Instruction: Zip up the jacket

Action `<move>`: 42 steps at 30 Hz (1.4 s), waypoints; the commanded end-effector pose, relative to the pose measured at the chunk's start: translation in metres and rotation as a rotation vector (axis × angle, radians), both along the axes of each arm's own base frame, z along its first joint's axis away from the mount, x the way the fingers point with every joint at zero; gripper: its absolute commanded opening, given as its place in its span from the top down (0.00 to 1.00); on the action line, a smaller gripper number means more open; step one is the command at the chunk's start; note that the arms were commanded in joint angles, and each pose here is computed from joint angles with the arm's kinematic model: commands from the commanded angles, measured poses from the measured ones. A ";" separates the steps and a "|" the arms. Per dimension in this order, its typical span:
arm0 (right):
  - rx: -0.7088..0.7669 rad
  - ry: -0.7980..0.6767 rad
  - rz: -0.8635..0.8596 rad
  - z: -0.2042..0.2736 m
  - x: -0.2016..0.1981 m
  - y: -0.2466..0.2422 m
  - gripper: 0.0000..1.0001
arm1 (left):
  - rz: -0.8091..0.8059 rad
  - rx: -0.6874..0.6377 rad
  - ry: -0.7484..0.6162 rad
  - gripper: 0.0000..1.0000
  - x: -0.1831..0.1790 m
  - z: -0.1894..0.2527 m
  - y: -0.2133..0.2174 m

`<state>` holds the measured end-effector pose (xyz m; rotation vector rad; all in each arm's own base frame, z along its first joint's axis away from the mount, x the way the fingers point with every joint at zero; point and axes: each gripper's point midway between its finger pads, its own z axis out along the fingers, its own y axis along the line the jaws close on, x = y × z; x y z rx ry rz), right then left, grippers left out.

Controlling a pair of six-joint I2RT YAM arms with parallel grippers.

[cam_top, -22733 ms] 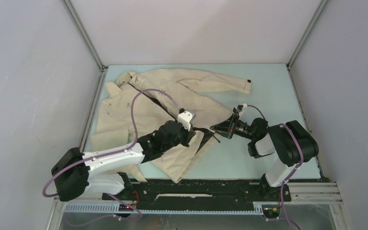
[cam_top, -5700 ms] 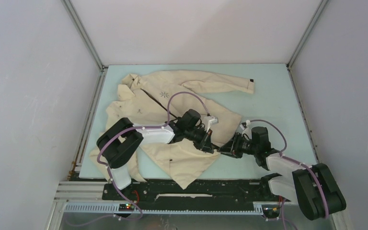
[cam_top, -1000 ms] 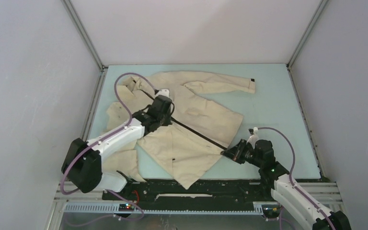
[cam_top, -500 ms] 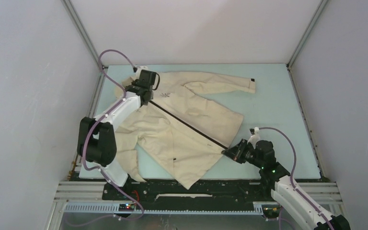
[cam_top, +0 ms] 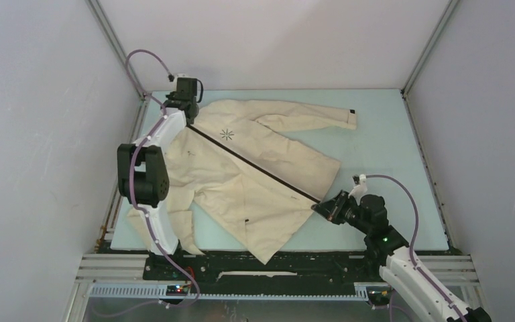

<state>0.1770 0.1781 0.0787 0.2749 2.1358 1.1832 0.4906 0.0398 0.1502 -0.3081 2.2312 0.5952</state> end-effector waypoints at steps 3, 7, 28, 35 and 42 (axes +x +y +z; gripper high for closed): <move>-0.086 0.036 -0.154 -0.014 0.007 -0.026 1.00 | 0.154 0.149 -0.252 1.00 0.049 0.097 0.069; -0.144 0.139 -0.225 -0.030 -0.002 -0.040 1.00 | 0.140 0.135 -0.261 1.00 0.062 0.097 0.069; -0.260 0.141 -0.098 -0.005 0.008 -0.024 0.64 | 0.071 -0.223 -0.291 0.49 0.003 0.123 0.023; -0.287 0.080 -0.176 0.035 0.003 -0.046 0.21 | -0.266 -0.414 -0.271 0.39 -0.053 0.130 -0.092; -0.359 -0.263 -0.196 0.166 0.004 -0.070 0.13 | -0.725 -0.582 -0.512 0.25 -0.151 0.212 -0.191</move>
